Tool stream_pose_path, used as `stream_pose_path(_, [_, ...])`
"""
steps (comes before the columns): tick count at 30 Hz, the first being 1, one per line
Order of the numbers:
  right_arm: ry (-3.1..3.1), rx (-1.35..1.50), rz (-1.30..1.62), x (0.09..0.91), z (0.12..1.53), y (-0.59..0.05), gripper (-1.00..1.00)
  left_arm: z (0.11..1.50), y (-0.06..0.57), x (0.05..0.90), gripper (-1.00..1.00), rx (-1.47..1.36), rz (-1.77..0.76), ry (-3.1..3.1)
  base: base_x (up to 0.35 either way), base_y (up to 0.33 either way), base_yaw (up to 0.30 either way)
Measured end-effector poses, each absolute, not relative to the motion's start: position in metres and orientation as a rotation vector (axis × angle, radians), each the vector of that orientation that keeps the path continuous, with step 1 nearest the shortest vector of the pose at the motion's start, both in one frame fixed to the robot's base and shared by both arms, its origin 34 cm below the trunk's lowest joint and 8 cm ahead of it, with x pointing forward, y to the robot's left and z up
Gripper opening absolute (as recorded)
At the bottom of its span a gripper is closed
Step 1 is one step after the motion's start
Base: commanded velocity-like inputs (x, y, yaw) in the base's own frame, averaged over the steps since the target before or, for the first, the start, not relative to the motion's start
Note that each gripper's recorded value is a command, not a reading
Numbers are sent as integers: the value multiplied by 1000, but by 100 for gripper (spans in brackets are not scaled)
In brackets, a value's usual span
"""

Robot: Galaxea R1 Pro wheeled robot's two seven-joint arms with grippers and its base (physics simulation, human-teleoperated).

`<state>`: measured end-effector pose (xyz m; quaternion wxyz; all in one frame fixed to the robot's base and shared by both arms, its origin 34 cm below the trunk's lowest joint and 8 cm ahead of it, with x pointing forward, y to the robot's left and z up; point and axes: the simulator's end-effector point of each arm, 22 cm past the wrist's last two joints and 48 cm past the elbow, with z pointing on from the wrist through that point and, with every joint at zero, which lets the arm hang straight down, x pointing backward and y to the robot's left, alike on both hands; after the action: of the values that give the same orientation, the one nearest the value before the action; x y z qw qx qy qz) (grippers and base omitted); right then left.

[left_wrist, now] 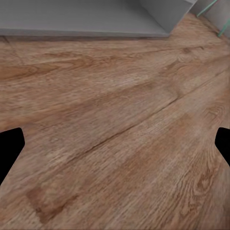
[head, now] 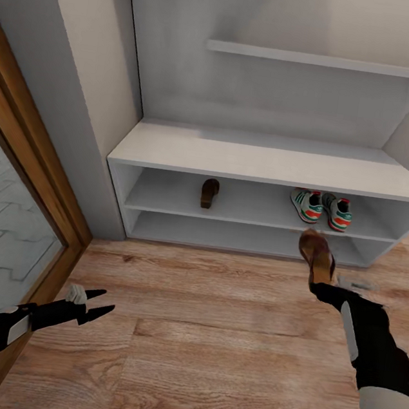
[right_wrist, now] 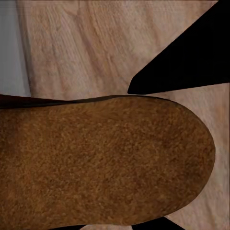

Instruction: Pick up the two gym shoes and the two sandals from the corridor floor and place them onto the hallstand (shoe rack) in the corridor, making sure they are on the rack and not on the floor. Arrange them so the two gym shoes are next to each other and the two sandals are next to each other.

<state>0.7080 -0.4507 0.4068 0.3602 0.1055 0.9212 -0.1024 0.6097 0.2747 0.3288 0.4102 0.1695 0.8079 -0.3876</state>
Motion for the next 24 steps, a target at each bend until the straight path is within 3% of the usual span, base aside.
stream_pose_path(5, [2552, 142, -150, 693, 363, -364, -100, 323, 275, 615, 100, 409, -938, 2051, 0, 0, 0])
stream_pose_path(13, [2861, 139, 0, 619, 266, -286, -100, 321, 266, 617, 100, 404, -943, 2048, 0, 0, 0])
stream_pose_path(24, [2872, 112, 49, 646, 275, -256, -100, 321, 265, 616, 100, 404, -943, 2048, 0, 0, 0])
